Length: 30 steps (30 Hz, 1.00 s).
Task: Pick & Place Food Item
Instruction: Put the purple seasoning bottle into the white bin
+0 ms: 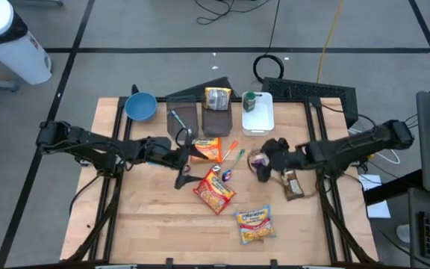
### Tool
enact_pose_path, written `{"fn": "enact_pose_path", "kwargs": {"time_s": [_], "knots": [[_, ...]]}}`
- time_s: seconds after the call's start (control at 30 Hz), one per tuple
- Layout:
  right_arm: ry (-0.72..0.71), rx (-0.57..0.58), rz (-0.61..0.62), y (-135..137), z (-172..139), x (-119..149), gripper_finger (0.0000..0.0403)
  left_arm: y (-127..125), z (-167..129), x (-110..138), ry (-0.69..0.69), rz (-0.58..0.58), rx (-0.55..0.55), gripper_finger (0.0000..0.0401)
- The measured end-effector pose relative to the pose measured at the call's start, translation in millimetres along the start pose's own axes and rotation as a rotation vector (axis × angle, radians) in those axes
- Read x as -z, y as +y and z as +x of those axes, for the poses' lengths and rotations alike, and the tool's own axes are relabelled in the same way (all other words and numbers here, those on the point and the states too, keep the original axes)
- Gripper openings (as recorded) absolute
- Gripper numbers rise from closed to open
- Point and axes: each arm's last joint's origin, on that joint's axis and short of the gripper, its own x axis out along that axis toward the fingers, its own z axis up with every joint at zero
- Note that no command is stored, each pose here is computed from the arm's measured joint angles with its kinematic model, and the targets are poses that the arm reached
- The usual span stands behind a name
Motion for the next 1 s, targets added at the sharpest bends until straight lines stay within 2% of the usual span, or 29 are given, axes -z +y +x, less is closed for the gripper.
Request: {"fn": "enact_pose_path", "kwargs": {"time_s": [0.07, 0.17, 0.37, 0.5, 0.8, 1.0], "knots": [[0.103, -0.018, 0.087, -10, 5, -3, 0.0329, -2, 0, 0, 0.002, 0.009, 0.007, 0.0397], [0.231, 0.016, 0.148, -24, 10, -2, 0.0329, -4, 0, 0, 0.002, 0.027, 0.014, 0.0397], [0.336, 0.076, 0.186, -33, 21, 1, 0.0329, -4, 1, 1, 0.009, 0.027, 0.017, 0.0397], [0.377, 0.057, 0.208, -27, 35, 1, 0.0329, -4, 1, 1, 0.016, 0.027, 0.017, 0.0397], [0.489, 0.166, 0.141, -3, 57, -21, 0.0329, -4, 0, 4, 0.039, 0.037, 0.019, 0.0397], [0.536, 0.227, 0.176, -1, 68, -18, 0.0329, -6, 1, 5, 0.052, 0.048, 0.026, 0.0397]]}}
